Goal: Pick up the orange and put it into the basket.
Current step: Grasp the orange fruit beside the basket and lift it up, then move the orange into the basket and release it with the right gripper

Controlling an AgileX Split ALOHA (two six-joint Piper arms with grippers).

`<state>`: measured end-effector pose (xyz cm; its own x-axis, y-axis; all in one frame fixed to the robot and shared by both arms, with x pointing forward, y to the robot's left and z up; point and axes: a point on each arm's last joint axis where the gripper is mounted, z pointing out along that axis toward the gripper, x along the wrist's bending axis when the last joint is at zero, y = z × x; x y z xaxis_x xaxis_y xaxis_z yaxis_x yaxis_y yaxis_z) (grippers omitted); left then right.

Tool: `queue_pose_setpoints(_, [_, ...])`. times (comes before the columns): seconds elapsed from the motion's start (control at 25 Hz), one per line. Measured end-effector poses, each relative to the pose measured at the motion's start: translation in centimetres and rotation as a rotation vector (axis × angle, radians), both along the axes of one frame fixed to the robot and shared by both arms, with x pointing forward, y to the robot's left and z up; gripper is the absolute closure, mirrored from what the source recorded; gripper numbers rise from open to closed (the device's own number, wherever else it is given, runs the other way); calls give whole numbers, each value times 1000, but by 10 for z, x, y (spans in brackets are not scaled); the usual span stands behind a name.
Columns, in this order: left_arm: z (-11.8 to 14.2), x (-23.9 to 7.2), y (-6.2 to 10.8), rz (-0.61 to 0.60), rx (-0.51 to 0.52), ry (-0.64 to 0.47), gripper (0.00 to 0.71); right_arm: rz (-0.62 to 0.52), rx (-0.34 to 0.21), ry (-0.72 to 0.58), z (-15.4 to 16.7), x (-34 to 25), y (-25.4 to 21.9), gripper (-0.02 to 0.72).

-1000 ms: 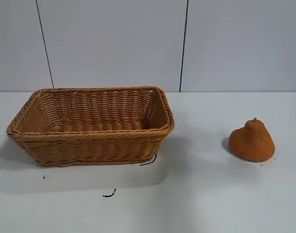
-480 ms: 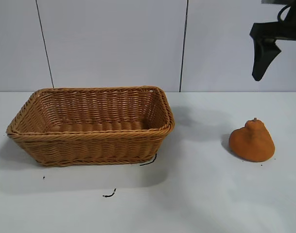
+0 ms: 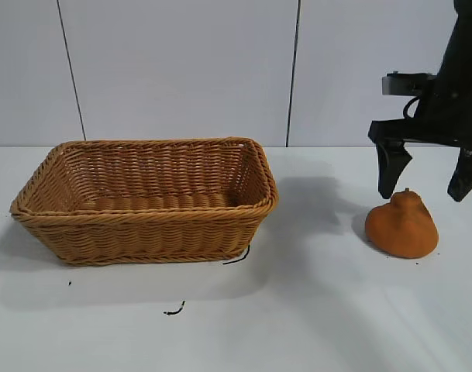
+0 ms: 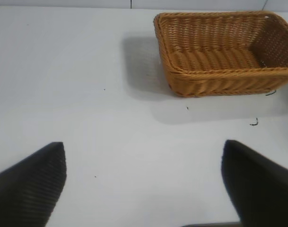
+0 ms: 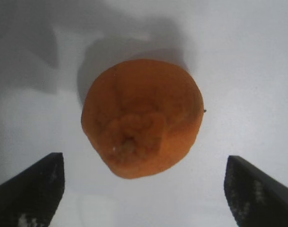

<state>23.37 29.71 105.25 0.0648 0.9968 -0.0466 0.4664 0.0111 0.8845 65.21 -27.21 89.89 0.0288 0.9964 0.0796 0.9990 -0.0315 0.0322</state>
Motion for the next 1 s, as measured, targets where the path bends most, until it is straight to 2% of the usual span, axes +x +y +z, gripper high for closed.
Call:
queue_pose_setpoints(0.08, [0, 0, 0, 0, 1, 0, 71, 2, 0, -4, -2, 1, 0, 97])
queue_pose_setpoints(0.16, [0, 0, 0, 0, 1, 0, 71, 4, 0, -4, -2, 1, 0, 198])
queue_pose_setpoints(0.32, [0, 0, 0, 0, 1, 0, 71, 8, 1, -6, 0, 2, 0, 513])
queue_pose_setpoints(0.4, [0, 0, 0, 0, 1, 0, 71, 19, 2, 1, 6, 3, 0, 612])
queue_pose_setpoints(0.52, [0, 0, 0, 0, 1, 0, 71, 51, 9, 26, 25, 10, 2, 629])
queue_pose_setpoints(0.64, [0, 0, 0, 0, 1, 0, 71, 67, 14, -5, 57, 24, 3, 629])
queue_pose_setpoints(0.76, [0, 0, 0, 0, 1, 0, 71, 63, 17, -143, 96, 43, 4, 629])
queue_pose_setpoints(0.84, [0, 0, 0, 0, 1, 0, 71, 55, 18, -178, 106, 47, 4, 629])
queue_pose_setpoints(0.92, [0, 0, 0, 0, 1, 0, 71, 30, 26, -289, 138, 57, 4, 629])
queue_pose_setpoints(1.0, [0, 0, 0, 0, 1, 0, 71, 19, 34, -337, 152, 60, 5, 629])
